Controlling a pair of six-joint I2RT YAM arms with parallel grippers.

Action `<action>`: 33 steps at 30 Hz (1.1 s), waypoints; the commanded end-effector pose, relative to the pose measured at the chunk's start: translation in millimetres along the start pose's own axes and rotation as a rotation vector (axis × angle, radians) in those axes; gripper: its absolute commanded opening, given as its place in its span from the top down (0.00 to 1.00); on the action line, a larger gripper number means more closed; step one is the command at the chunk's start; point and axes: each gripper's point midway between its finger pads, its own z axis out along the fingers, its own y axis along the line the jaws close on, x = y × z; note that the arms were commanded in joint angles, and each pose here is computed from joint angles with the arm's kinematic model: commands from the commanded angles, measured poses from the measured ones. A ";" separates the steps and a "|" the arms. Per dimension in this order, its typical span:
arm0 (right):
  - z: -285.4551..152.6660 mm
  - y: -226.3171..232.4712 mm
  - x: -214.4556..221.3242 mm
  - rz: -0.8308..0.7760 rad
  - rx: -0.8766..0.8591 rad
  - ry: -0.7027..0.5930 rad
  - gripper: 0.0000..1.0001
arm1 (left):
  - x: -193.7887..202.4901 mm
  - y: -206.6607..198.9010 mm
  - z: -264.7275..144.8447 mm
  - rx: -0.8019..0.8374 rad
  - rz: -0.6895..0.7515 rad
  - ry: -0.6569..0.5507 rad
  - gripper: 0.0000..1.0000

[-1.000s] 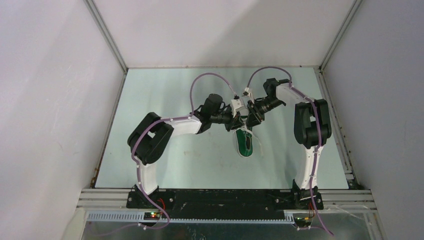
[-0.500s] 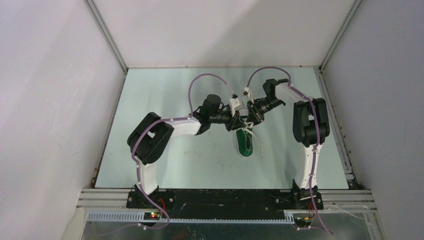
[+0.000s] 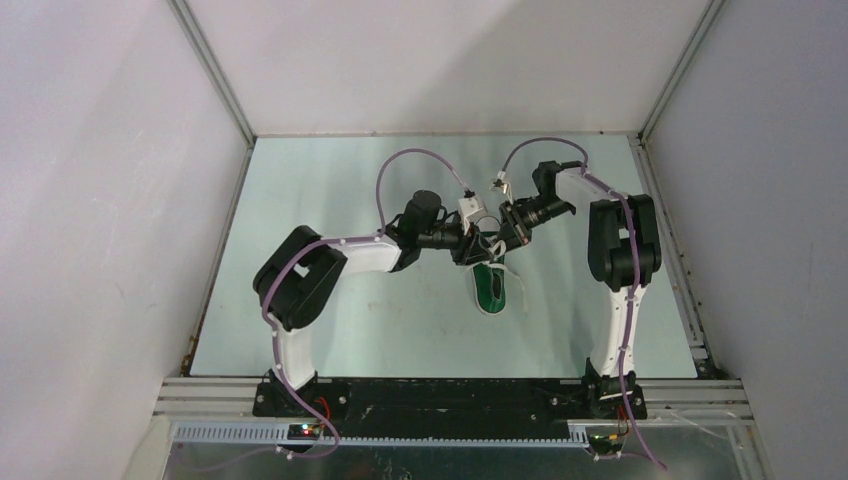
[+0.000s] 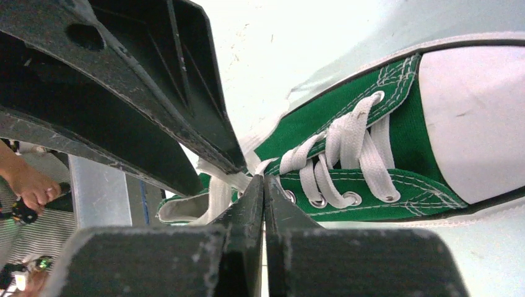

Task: Tie the shoes

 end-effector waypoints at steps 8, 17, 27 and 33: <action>-4.5 4.7 -10.3 0.031 0.041 -0.034 1.00 | -15.4 -28.5 -27.1 0.112 0.006 -0.009 0.55; -8.6 3.5 -18.7 0.029 0.054 -0.040 0.85 | 0.8 -25.2 -33.3 0.243 0.212 0.207 0.50; -28.0 4.4 -29.0 0.053 0.104 -0.069 0.66 | 8.1 -11.8 -27.3 0.203 0.255 0.278 0.45; -60.3 10.8 -24.5 0.095 0.187 -0.112 0.54 | 4.2 -7.2 -24.7 0.097 0.153 0.216 0.46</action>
